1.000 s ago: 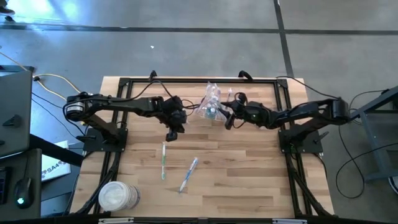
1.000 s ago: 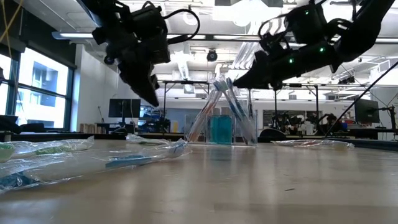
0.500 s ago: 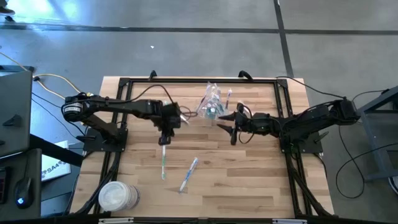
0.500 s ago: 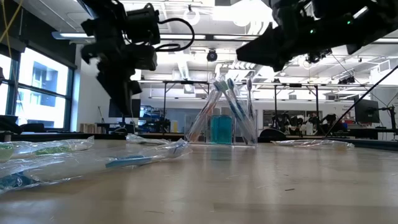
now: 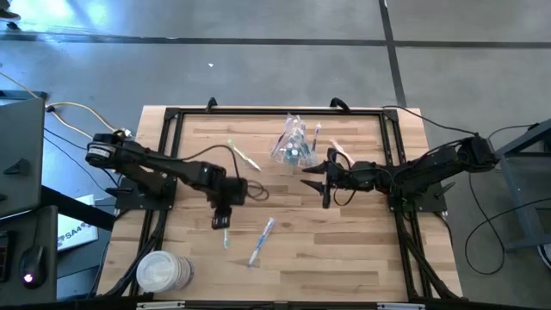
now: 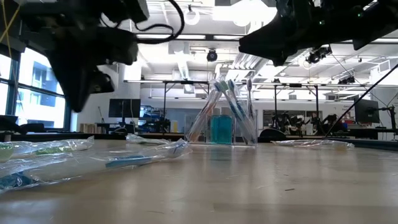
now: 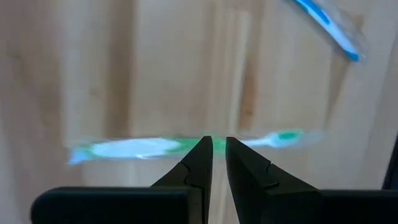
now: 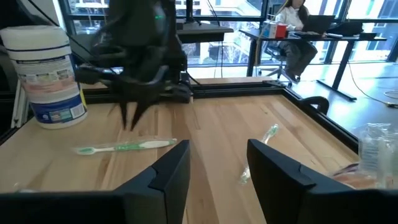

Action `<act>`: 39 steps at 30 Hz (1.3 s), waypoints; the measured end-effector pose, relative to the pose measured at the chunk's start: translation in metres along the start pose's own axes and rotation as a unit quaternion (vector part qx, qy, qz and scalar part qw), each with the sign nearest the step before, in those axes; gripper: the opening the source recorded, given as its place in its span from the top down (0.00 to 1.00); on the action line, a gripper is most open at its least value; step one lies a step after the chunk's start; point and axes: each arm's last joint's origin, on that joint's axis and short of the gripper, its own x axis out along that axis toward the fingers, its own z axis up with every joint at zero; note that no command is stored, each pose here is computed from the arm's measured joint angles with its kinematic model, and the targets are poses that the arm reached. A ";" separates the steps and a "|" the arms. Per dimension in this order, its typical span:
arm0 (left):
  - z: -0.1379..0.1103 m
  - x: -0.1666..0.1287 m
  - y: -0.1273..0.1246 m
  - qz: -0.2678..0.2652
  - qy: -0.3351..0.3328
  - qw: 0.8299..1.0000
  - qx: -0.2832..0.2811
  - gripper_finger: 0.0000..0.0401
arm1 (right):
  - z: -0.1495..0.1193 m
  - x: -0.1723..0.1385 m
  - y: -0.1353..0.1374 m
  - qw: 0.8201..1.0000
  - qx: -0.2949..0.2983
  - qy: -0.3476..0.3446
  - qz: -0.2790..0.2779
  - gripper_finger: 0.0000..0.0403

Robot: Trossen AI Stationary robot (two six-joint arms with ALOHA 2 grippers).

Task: Pick & Place toothbrushing station
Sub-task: Put the blue toothbrush into the transparent organizer

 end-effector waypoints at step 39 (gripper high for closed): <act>0.036 0.033 -0.040 -0.047 -0.173 0.983 0.046 0.42 | 0.002 -0.001 0.003 1.000 0.002 -0.012 0.012 0.62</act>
